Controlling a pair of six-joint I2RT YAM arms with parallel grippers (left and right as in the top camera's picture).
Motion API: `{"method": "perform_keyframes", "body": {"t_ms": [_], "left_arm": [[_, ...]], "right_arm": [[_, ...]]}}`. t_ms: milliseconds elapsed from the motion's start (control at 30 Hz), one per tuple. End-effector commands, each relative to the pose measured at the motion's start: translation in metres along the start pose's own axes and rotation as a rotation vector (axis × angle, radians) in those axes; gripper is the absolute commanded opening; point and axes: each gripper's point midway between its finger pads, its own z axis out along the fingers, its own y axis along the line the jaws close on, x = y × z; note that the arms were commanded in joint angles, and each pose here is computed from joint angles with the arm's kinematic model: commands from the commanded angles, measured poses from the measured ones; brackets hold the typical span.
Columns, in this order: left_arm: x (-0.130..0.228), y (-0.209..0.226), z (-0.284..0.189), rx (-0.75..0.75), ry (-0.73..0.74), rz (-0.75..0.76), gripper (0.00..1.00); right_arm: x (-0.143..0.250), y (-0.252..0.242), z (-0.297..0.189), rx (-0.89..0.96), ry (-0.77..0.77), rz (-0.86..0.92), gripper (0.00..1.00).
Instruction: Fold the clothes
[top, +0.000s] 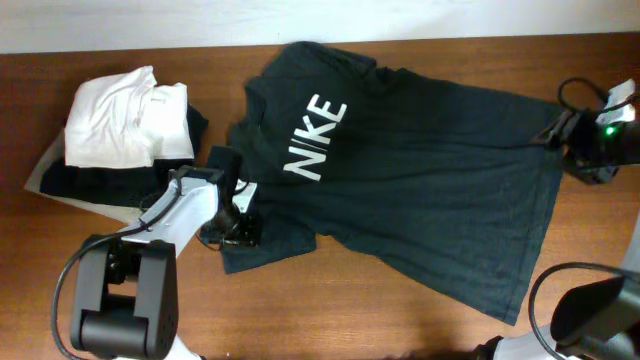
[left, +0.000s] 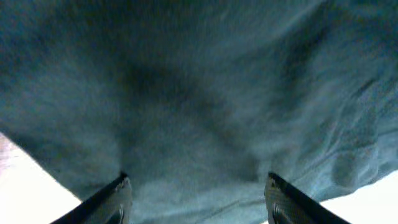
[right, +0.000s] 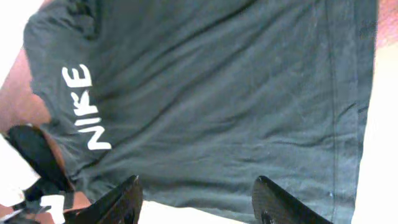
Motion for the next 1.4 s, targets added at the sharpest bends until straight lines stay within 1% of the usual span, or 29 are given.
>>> {"method": "perform_keyframes", "body": {"t_ms": [0, 33, 67, 100, 133, 167, 267, 400, 467, 533, 600, 633, 667, 700, 733, 800, 833, 867, 967, 1000, 1033, 1100, 1167, 1267, 1367], "left_arm": [[0.011, 0.001, 0.017, 0.007, 0.039, -0.021, 0.59], [0.011, 0.001, 0.019, 0.005, 0.044, -0.021, 0.44], [0.013, 0.004, 0.020, -0.008, 0.052, -0.022, 0.26], [0.018, 0.007, 0.020, -0.026, 0.074, -0.024, 0.01], [0.024, 0.010, 0.019, -0.048, 0.096, -0.025, 0.00], [0.032, 0.021, 0.015, -0.102, 0.137, -0.031, 0.00], [0.048, 0.043, -0.001, -0.193, 0.218, -0.059, 0.00], [0.058, 0.059, -0.030, -0.174, 0.278, -0.173, 0.00], [0.061, 0.063, -0.046, -0.150, 0.280, -0.216, 0.00], [0.061, 0.063, -0.057, -0.136, 0.256, -0.234, 0.00], [0.063, 0.062, -0.064, -0.137, 0.241, -0.235, 0.00], [0.064, 0.061, -0.068, -0.137, 0.234, -0.234, 0.02], [0.065, 0.061, -0.072, -0.138, 0.224, -0.234, 0.10], [0.065, 0.060, -0.075, -0.137, 0.213, -0.234, 0.23], [0.063, 0.058, -0.078, -0.126, 0.191, -0.234, 0.44], [0.058, 0.052, -0.085, -0.094, 0.151, -0.230, 0.51], [0.053, 0.048, -0.090, -0.072, 0.124, -0.220, 0.51], [0.047, 0.045, -0.097, -0.056, 0.093, -0.215, 0.51], [0.021, 0.029, -0.116, 0.042, -0.026, -0.143, 0.50], [-0.004, 0.016, -0.126, 0.104, -0.126, -0.087, 0.50], [-0.026, 0.005, -0.133, 0.140, -0.218, -0.045, 0.45], [-0.069, -0.009, -0.142, 0.145, -0.387, 0.053, 0.30], [-0.097, -0.020, -0.146, 0.140, -0.486, 0.107, 0.27], [-0.140, -0.034, -0.136, 0.142, -0.595, 0.174, 0.27], [-0.174, -0.037, -0.103, 0.127, -0.631, 0.248, 0.26]], "right_arm": [[0.011, -0.019, 0.020, 0.058, 0.042, 0.009, 0.61], [0.013, -0.022, 0.024, 0.065, 0.051, 0.015, 0.61], [0.016, -0.027, 0.029, 0.077, 0.061, 0.022, 0.62], [0.019, -0.036, 0.035, 0.111, 0.070, 0.041, 0.64], [0.021, -0.047, 0.040, 0.159, 0.073, 0.070, 0.65], [0.022, -0.057, 0.044, 0.200, 0.069, 0.089, 0.68], [0.024, -0.067, 0.057, 0.223, 0.067, 0.104, 0.69], [0.032, -0.078, 0.075, 0.235, 0.080, 0.109, 0.70], [0.037, -0.092, 0.080, 0.291, 0.087, 0.135, 0.70], [0.042, -0.107, 0.084, 0.359, 0.082, 0.169, 0.74], [0.043, -0.114, 0.093, 0.370, 0.070, 0.180, 0.74], [0.043, -0.116, 0.098, 0.368, 0.060, 0.186, 0.74], [0.042, -0.119, 0.105, 0.364, 0.043, 0.183, 0.74], [0.040, -0.121, 0.111, 0.359, 0.024, 0.179, 0.72], [0.037, -0.123, 0.116, 0.354, 0.004, 0.177, 0.72], [0.032, -0.127, 0.122, 0.355, -0.033, 0.189, 0.72], [0.029, -0.130, 0.125, 0.362, -0.055, 0.206, 0.68], [0.027, -0.131, 0.127, 0.362, -0.061, 0.207, 0.65], [0.031, -0.130, 0.135, 0.337, -0.029, 0.209, 0.64], [0.031, -0.125, 0.136, 0.308, -0.023, 0.210, 0.65], [0.030, -0.116, 0.137, 0.261, -0.018, 0.209, 0.65], [0.026, -0.102, 0.134, 0.198, -0.011, 0.168, 0.65], [0.023, -0.088, 0.125, 0.148, -0.005, 0.139, 0.65], [0.017, -0.065, 0.091, 0.107, -0.024, 0.087, 0.65], [0.019, -0.039, 0.056, 0.047, -0.056, 0.055, 0.66]]}}
